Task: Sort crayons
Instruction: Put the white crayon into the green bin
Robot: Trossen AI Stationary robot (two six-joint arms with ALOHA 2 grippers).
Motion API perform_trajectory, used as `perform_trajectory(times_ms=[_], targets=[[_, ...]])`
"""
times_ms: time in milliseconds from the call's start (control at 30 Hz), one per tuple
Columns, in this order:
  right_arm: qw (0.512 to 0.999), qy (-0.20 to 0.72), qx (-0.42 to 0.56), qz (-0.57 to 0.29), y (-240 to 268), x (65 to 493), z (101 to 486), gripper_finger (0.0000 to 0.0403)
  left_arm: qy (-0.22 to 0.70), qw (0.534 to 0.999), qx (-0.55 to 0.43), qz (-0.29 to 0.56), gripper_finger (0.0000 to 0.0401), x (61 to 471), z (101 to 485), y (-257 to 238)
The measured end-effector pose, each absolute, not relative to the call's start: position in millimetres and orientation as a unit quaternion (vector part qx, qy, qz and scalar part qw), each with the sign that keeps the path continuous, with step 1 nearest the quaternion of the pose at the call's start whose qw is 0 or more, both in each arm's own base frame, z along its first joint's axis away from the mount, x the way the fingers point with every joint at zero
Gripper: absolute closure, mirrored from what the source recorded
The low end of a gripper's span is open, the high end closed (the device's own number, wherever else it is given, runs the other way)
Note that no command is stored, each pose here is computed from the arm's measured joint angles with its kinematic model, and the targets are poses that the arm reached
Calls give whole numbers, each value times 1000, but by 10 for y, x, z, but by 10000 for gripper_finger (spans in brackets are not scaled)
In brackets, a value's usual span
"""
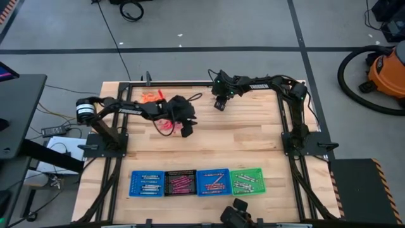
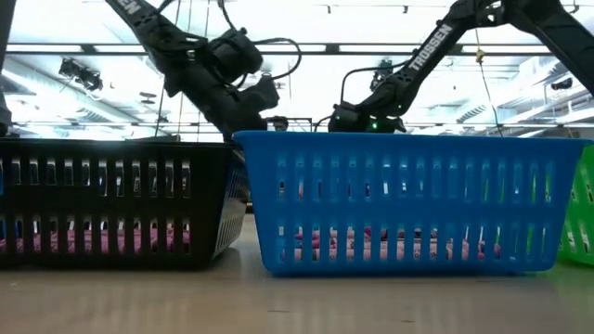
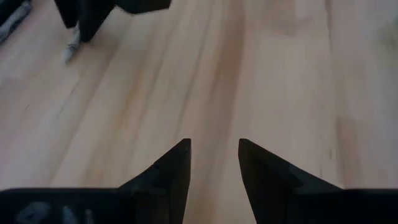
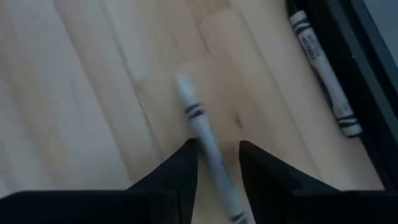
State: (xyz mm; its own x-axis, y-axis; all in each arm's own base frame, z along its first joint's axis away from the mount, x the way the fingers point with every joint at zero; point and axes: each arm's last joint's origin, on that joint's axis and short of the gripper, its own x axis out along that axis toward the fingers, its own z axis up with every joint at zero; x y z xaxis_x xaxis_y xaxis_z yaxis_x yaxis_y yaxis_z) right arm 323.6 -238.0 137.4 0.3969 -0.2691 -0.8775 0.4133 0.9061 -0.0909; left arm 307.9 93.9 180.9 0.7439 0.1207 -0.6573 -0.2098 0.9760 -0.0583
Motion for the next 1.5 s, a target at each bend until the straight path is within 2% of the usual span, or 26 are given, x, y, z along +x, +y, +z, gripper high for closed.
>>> perform_trajectory(times_ms=[200, 533, 700, 867, 1067, 1500], targets=[[819, 536, 93, -182, -2354, 3179, 1340, 296, 355, 930, -61, 70, 257, 3004, 1767, 789], [804, 561, 107, -163, -2179, 3215, 1326, 395, 332, 939, -63, 59, 257, 3069, 1798, 686], [806, 561, 110, -152, -2079, 3250, 1376, 396, 315, 942, -91, 65, 257, 3094, 1821, 664], [812, 562, 97, -127, -1876, 3321, 1455, 397, 350, 935, -40, 41, 257, 3164, 1614, 566], [825, 551, 73, -102, -1635, 3446, 1550, 397, 389, 916, 42, 90, 250, 3226, 1359, 536], [834, 546, 49, -60, -1149, 3657, 1566, 397, 376, 915, 83, 119, 152, 3256, 1355, 596]])
